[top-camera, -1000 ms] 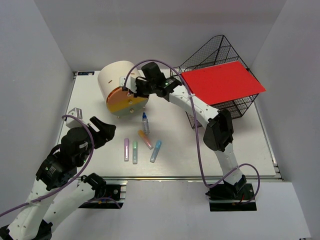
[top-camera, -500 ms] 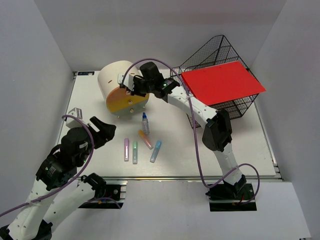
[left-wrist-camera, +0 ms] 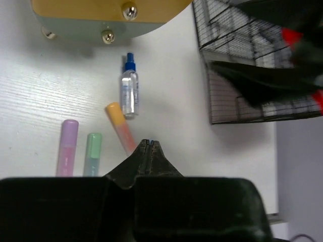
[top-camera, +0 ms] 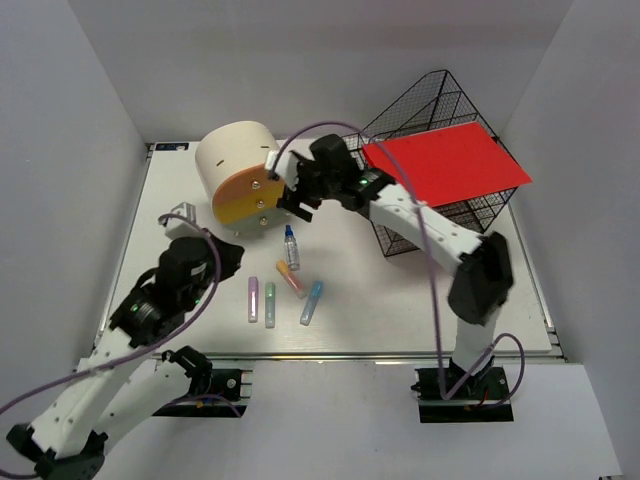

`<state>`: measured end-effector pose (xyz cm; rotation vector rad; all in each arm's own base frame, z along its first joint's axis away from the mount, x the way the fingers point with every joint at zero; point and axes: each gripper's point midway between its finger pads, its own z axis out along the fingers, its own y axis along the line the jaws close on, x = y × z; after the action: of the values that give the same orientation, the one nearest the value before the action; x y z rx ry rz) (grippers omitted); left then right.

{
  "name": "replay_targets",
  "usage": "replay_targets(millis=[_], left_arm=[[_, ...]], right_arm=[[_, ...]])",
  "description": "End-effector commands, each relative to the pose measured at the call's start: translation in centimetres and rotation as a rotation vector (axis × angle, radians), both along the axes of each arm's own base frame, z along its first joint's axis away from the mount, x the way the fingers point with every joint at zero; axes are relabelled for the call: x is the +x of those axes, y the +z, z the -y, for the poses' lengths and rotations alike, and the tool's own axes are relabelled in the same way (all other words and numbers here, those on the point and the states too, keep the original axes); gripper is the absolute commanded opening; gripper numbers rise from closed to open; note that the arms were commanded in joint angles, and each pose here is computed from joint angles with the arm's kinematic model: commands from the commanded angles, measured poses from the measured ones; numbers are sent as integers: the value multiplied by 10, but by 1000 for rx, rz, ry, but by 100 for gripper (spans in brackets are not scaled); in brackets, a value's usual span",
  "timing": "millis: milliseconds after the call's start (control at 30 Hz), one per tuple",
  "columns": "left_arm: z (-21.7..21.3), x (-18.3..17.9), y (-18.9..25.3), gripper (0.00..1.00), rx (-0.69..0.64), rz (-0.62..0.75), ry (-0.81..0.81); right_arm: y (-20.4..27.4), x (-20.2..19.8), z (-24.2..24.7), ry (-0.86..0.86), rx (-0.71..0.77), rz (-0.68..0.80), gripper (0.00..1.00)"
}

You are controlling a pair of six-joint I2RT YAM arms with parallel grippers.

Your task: Organize the desk

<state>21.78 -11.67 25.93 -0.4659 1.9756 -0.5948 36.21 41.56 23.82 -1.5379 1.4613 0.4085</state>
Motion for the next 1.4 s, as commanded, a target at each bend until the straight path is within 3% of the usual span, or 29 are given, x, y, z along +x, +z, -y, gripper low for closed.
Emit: replay_targets(millis=[0, 67, 100, 133, 200, 233, 333, 533, 800, 1367], left_arm=[[26, 33, -12, 0, -8, 27, -25], [30, 55, -30, 0, 51, 13, 16], [29, 65, -32, 0, 68, 17, 41], [25, 73, -32, 10, 92, 21, 75], [28, 86, -43, 31, 131, 7, 92], [27, 90, -45, 50, 152, 12, 104], [30, 105, -47, 62, 175, 27, 125], [38, 136, -59, 70, 250, -26, 186], [31, 169, -76, 61, 381, -50, 311], [21, 199, -91, 53, 541, -35, 427]], right_arm=[[84, -10, 39, -181, 246, -44, 89], [76, -26, 55, -171, 257, -180, 88], [75, -34, 57, -163, 278, -238, 80], [66, -36, 67, -168, 282, -287, 49], [84, -53, 73, -112, 342, -307, 15], [81, -57, 76, -108, 350, -328, 0], [102, -65, 83, -111, 417, -328, 0], [105, -72, 98, -107, 457, -326, 2], [115, -73, 116, -111, 509, -306, 3], [122, -76, 134, -109, 556, -280, 3]])
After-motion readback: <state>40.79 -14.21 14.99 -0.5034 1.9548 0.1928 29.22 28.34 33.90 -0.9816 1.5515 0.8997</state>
